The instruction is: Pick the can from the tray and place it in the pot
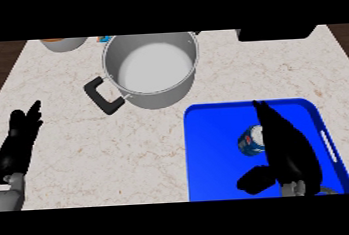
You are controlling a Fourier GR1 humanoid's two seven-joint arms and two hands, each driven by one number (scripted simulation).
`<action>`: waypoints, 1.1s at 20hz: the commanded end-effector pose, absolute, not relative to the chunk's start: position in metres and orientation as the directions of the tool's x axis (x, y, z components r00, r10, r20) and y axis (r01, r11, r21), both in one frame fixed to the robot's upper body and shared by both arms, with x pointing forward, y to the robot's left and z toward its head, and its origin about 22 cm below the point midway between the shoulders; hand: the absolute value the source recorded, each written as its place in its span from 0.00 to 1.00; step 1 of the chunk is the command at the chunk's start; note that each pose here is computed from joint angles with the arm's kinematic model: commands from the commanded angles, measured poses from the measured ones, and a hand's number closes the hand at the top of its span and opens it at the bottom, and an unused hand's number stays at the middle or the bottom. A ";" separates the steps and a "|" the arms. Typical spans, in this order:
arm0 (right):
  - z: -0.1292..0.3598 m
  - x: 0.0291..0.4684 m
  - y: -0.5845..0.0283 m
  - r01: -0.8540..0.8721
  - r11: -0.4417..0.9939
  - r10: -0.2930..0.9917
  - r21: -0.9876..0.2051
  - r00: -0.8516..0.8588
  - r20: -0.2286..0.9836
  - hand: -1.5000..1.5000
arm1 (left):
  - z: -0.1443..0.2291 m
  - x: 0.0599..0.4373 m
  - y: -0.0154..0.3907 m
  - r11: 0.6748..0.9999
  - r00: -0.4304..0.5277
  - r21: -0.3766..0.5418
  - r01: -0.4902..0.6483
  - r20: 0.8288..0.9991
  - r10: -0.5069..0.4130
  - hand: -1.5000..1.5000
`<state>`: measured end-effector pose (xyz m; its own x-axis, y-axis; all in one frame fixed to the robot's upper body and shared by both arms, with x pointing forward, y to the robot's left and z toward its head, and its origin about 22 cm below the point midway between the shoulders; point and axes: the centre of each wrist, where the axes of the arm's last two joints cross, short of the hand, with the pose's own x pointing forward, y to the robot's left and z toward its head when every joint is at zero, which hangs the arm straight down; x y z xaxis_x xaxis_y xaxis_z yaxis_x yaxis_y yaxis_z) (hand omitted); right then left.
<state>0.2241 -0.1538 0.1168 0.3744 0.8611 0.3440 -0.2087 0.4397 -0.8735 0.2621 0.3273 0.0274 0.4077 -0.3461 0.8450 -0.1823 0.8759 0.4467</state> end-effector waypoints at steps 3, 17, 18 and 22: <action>0.101 0.253 -0.164 -0.280 0.398 0.835 -0.874 0.505 0.219 0.00 | 0.048 0.270 0.321 0.880 0.419 0.436 -0.188 0.846 -0.329 0.50; 0.070 0.261 -0.157 -0.300 0.363 0.834 -0.882 0.526 0.165 0.00 | 0.019 0.266 0.338 0.873 0.416 0.450 -0.186 0.841 -0.345 0.50; 0.067 0.262 -0.156 -0.315 0.379 0.828 -0.870 0.536 0.167 0.00 | 0.032 0.263 0.341 0.873 0.412 0.446 -0.196 0.846 -0.339 0.50; 0.059 0.257 -0.149 -0.327 0.384 0.831 -0.863 0.531 0.169 0.00 | 0.021 0.258 0.324 0.871 0.414 0.459 -0.177 0.837 -0.357 0.50</action>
